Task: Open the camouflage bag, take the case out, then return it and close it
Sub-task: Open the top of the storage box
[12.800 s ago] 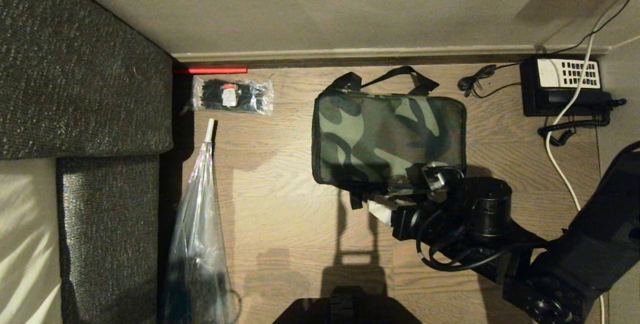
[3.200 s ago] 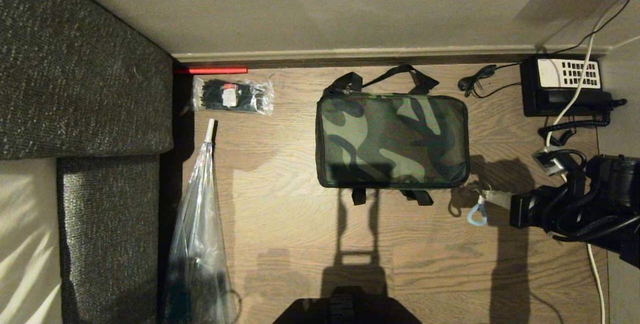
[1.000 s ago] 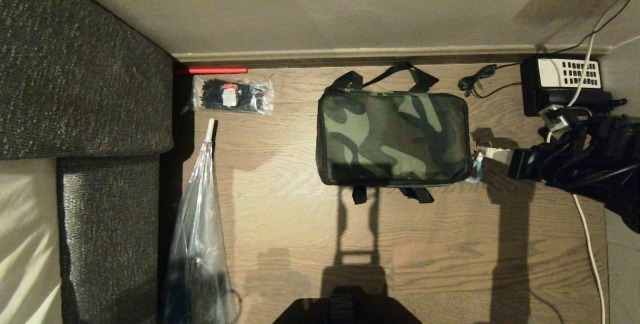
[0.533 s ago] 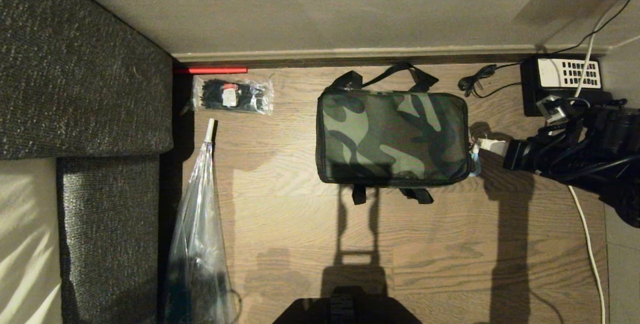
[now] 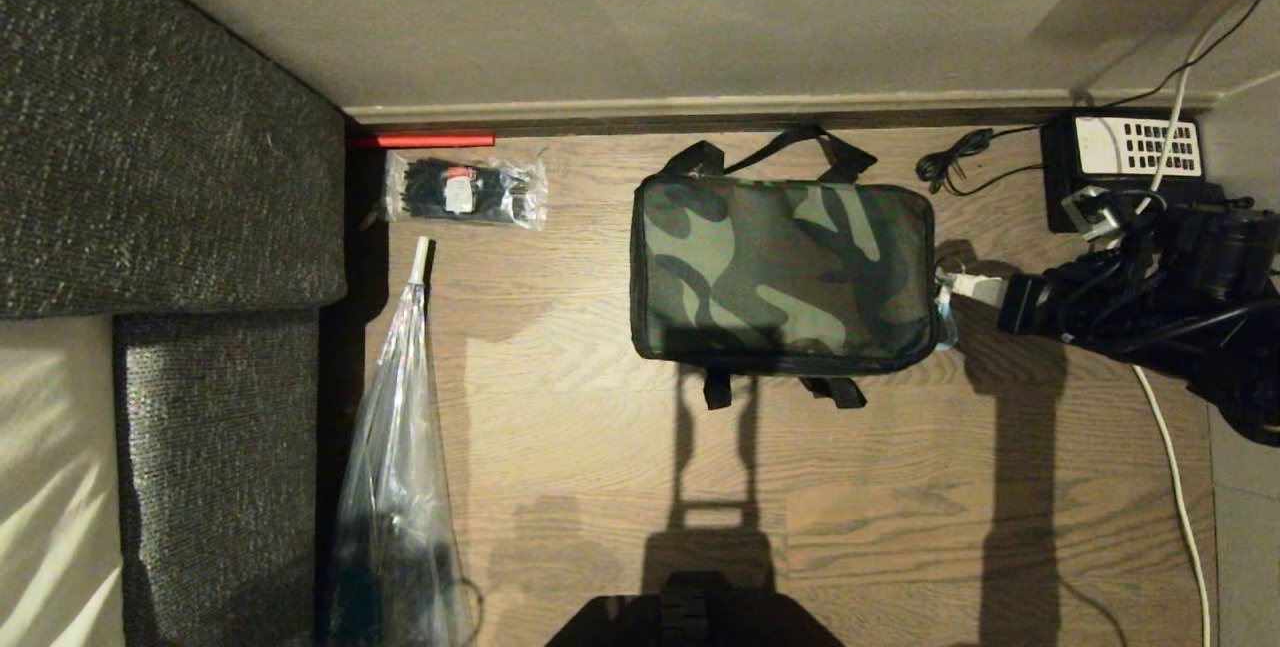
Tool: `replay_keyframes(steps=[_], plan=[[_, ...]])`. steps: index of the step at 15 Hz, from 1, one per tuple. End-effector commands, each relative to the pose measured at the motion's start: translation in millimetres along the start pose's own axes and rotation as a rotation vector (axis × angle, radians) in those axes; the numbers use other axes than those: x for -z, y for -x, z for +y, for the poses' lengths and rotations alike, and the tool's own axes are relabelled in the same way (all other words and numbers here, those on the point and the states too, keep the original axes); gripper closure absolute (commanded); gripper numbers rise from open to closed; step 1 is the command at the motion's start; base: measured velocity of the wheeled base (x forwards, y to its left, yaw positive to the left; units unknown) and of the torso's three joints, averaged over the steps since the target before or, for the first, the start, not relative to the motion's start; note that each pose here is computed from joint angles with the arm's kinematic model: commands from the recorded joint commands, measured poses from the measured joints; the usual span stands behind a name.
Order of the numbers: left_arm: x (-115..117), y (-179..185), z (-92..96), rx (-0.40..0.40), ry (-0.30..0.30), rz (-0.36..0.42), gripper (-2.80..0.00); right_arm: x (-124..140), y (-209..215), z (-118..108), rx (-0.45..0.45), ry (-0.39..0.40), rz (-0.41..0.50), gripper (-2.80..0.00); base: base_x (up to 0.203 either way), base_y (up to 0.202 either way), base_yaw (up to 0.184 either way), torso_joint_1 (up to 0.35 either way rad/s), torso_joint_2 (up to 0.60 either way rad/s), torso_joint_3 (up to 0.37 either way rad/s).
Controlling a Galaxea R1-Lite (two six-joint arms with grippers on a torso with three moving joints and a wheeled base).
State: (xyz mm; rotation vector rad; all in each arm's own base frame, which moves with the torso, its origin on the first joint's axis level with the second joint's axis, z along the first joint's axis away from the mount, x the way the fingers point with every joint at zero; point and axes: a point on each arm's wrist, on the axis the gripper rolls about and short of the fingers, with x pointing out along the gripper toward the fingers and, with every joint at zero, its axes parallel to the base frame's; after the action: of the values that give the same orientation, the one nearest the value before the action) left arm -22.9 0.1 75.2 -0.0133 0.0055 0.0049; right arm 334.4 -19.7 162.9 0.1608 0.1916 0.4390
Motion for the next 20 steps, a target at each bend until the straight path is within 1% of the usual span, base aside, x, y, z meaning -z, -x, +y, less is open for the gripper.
replay_keyframes(steps=[1, 11, 15, 20], plan=[[0.1, 0.0, 0.0, -0.001, 0.001, 0.001, 0.00, -5.1, -2.7, -1.0, -0.006, 0.001, -0.022, 0.00, 0.000, 0.000, 0.000, 0.000, 0.00, 0.000], [0.1, 0.0, 0.0, 0.000, 0.001, 0.001, 0.00, -20.3, -16.8, -6.0, -0.017, 0.004, -0.069, 0.00, 0.000, 0.000, 0.000, 0.000, 0.00, 0.000], [0.1, 0.0, 0.0, -0.001, 0.001, 0.000, 0.00, -28.7, -20.3, -7.8, -0.018, 0.026, -0.102, 0.00, 0.000, 0.000, 0.000, 0.000, 0.00, 0.000], [0.1, 0.0, 0.0, -0.001, 0.001, 0.001, 0.00, -33.1, -21.4, -8.7, -0.016, 0.033, -0.116, 0.00, 0.000, 0.000, 0.000, 0.000, 0.00, 0.000]])
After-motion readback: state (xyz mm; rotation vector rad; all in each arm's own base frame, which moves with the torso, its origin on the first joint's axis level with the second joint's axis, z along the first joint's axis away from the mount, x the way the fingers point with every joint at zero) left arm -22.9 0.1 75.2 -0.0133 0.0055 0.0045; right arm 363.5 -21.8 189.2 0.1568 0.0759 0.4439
